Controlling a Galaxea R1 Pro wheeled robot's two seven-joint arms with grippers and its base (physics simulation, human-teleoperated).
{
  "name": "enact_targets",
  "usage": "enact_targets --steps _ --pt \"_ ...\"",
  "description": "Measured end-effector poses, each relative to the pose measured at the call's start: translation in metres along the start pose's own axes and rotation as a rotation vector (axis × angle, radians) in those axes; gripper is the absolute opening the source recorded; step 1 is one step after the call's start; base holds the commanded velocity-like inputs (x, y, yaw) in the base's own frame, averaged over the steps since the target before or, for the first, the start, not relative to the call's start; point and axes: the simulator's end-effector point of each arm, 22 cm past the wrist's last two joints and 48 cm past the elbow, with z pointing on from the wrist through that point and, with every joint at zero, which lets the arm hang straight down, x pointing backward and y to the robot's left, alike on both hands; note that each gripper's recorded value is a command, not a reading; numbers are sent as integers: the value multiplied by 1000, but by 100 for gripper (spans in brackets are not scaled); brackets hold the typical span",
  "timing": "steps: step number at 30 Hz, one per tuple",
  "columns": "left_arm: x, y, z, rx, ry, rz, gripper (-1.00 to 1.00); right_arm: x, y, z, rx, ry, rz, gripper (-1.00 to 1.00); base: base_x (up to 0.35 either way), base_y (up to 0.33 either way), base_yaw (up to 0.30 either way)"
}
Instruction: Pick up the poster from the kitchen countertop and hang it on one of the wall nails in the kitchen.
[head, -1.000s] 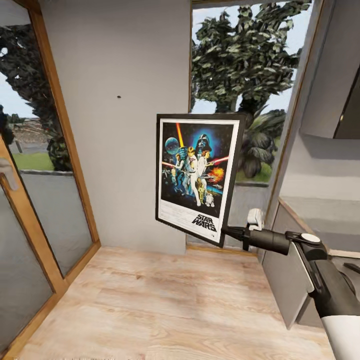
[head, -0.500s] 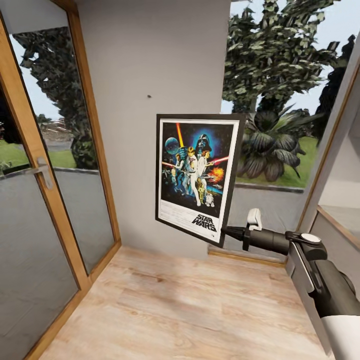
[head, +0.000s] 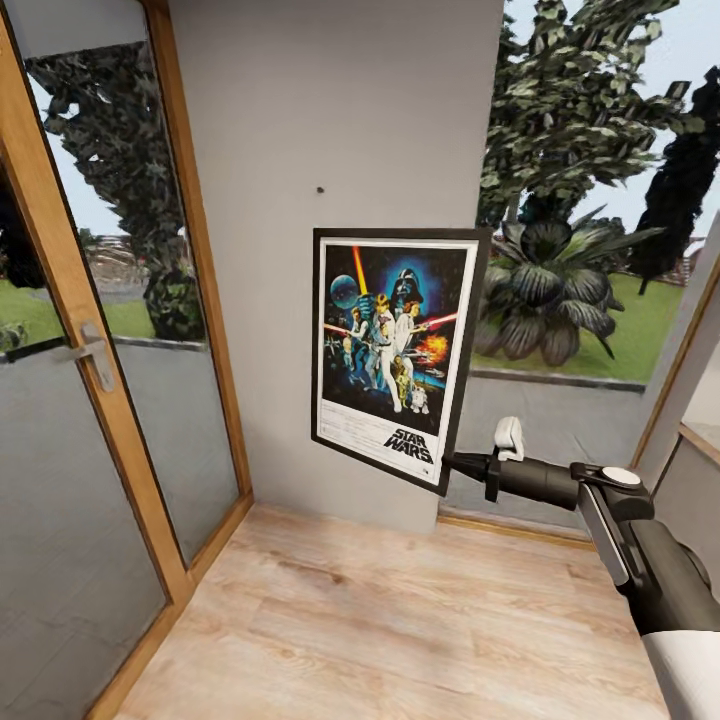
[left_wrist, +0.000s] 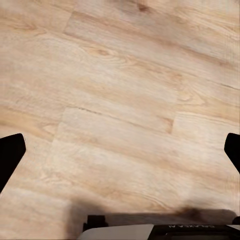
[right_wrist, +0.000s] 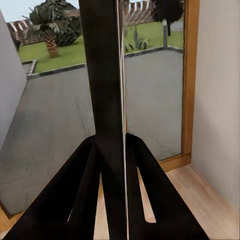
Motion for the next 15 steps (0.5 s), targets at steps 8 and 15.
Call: enact_targets --steps 8,15 --pt "0 0 0 0 1 -1 100 0 0 0 0 0 0 -100 168 326 0" --pt "1 0 0 0 1 -1 100 0 0 0 0 0 0 -100 131 343 0"
